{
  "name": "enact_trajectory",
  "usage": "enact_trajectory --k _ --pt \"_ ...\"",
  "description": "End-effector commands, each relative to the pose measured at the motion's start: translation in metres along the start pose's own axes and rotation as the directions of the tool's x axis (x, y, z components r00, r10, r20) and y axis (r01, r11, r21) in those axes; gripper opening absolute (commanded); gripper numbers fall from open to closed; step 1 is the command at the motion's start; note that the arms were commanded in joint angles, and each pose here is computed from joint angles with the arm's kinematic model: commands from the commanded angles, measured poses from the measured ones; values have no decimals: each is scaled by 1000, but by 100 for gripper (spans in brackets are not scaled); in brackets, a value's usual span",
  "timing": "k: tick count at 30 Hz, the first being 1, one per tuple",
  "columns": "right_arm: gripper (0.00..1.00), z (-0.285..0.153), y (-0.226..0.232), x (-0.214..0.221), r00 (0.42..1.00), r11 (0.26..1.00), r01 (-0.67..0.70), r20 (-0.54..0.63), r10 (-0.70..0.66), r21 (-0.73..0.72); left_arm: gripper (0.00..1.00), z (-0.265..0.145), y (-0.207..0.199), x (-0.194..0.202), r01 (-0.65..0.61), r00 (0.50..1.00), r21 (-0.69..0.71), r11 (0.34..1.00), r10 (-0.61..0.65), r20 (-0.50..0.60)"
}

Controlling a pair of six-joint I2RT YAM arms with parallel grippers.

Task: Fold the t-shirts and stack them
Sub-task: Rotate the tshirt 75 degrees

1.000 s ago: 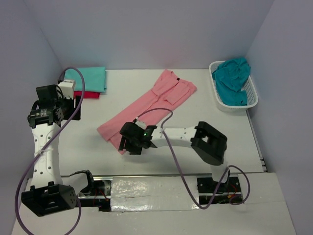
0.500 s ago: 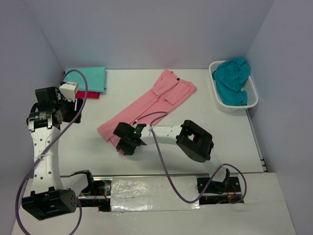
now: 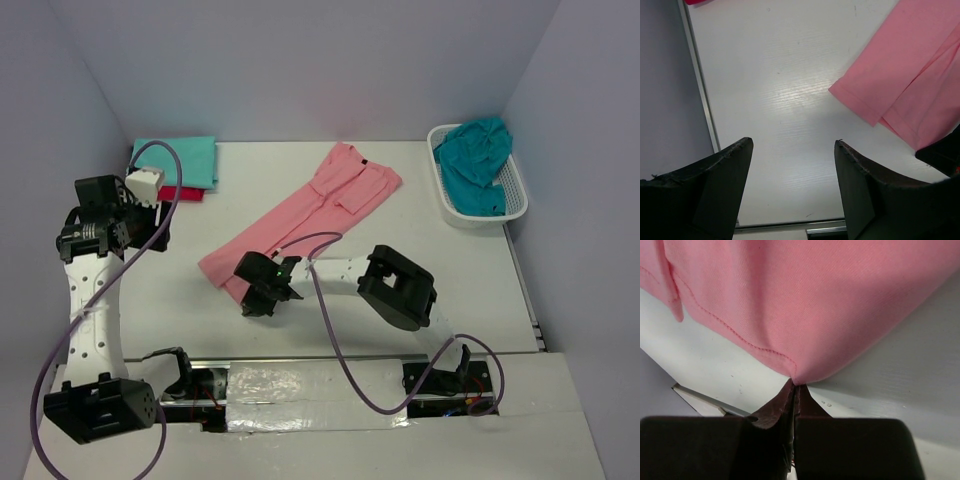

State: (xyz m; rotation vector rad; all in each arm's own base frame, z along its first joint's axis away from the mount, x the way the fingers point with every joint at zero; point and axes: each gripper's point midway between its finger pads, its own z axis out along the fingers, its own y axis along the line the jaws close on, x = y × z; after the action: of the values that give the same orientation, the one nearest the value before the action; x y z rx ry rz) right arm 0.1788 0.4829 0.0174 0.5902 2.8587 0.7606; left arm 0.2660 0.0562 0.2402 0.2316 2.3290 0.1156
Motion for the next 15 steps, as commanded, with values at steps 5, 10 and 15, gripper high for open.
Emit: enact_trajectory --k 5,10,15 --pt "0 2 -44 -8 990 986 138 23 -141 99 78 12 -2 -7 -11 1000 47 999 12 -5" --pt "0 -10 -42 -5 980 979 195 14 -196 63 77 17 -2 -10 -6 1000 57 998 6 4" --pt "0 -21 -62 1 973 973 229 -10 -229 26 75 22 -1 -13 -8 1000 68 998 8 2"
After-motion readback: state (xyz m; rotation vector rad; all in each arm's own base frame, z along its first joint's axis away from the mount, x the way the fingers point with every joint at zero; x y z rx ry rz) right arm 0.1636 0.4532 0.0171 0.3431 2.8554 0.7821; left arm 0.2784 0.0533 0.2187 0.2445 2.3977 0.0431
